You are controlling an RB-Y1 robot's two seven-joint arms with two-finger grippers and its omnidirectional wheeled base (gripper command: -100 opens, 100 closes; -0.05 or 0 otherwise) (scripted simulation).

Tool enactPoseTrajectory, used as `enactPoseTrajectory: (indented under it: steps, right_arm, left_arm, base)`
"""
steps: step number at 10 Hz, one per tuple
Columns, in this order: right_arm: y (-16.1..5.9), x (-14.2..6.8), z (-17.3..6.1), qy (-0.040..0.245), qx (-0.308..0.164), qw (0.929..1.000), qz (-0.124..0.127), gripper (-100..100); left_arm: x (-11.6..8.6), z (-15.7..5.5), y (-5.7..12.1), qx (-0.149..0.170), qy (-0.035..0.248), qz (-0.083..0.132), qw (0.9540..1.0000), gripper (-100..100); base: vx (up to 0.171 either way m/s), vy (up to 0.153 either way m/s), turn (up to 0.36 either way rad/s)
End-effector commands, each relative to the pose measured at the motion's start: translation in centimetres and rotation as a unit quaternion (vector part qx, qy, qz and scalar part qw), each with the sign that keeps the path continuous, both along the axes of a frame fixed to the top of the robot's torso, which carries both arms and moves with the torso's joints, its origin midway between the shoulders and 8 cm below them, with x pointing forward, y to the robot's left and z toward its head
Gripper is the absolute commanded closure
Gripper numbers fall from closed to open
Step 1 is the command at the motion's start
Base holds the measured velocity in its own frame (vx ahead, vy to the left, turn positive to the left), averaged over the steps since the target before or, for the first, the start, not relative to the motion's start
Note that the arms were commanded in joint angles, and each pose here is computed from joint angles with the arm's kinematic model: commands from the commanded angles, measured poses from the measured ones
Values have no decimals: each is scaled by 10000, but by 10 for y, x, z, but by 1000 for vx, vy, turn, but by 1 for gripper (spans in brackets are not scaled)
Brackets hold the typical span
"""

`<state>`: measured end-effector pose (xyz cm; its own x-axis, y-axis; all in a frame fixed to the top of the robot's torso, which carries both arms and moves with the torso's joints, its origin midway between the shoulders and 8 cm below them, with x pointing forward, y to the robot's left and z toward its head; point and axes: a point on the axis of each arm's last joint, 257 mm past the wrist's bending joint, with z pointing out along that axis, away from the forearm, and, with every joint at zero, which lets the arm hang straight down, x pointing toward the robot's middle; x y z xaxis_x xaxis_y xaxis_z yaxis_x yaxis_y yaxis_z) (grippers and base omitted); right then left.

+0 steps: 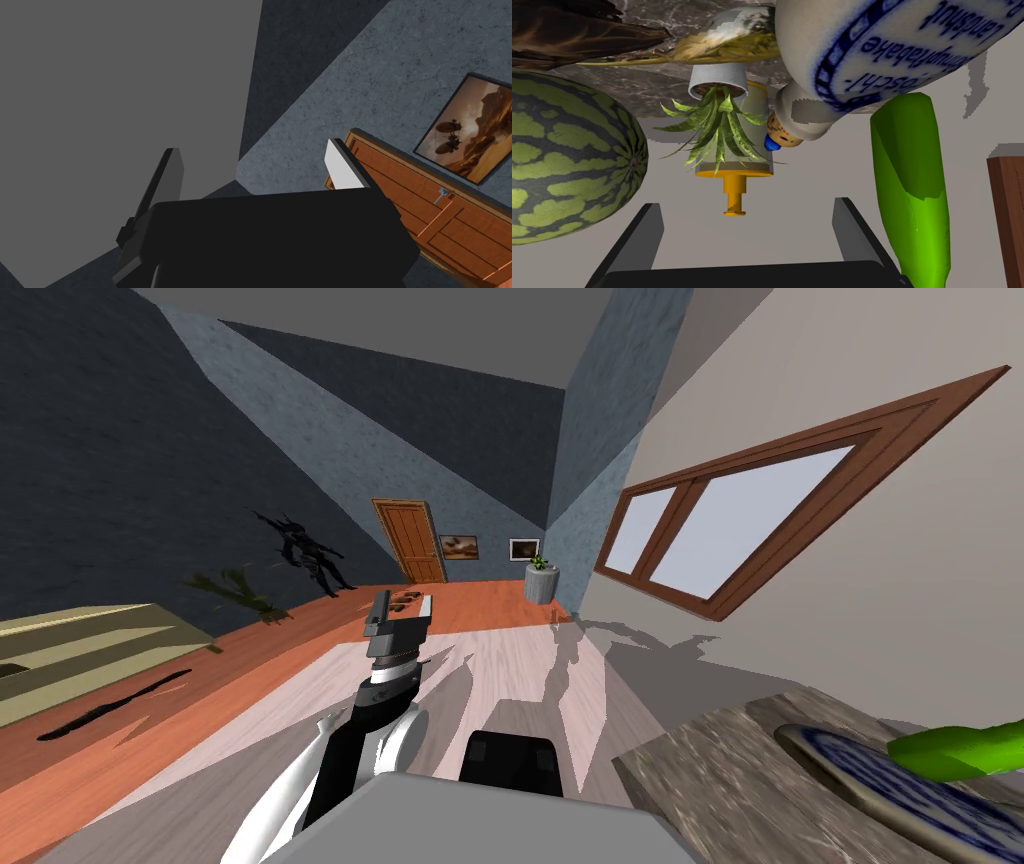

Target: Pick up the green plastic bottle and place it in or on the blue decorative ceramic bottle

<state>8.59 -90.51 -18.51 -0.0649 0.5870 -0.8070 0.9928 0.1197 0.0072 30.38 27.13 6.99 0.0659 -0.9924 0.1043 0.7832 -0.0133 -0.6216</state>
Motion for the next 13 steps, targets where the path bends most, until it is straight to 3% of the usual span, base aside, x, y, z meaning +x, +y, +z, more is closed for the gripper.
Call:
enactPoseTrajectory:
  steps: [1,5,7,8,13]
  right_arm:
    - [-1,1,11,-12,-25,9997,-252,-100]
    - [-2,-5,38,25,-148,9968,-782,-100]
    - [-1,-6,37,14,-129,9969,-772,-100]
    - [-1,-6,37,17,-131,9968,-790,0]
    - [-1,-7,37,19,-131,9968,-790,0]
  left_arm:
    - [0,0,0,0,0,0,10000,0]
    - [0,0,0,0,0,0,10000,0]
    - [0,0,0,0,1,1,10000,0]
    - [0,0,0,1,1,1,10000,0]
    - [0,0,0,1,1,2,10000,0]
  base:
    - [-200,17,379]
    - [-225,10,225]
    - [-112,9,62]
    - [-13,2,-4]
    - [-1,0,0]
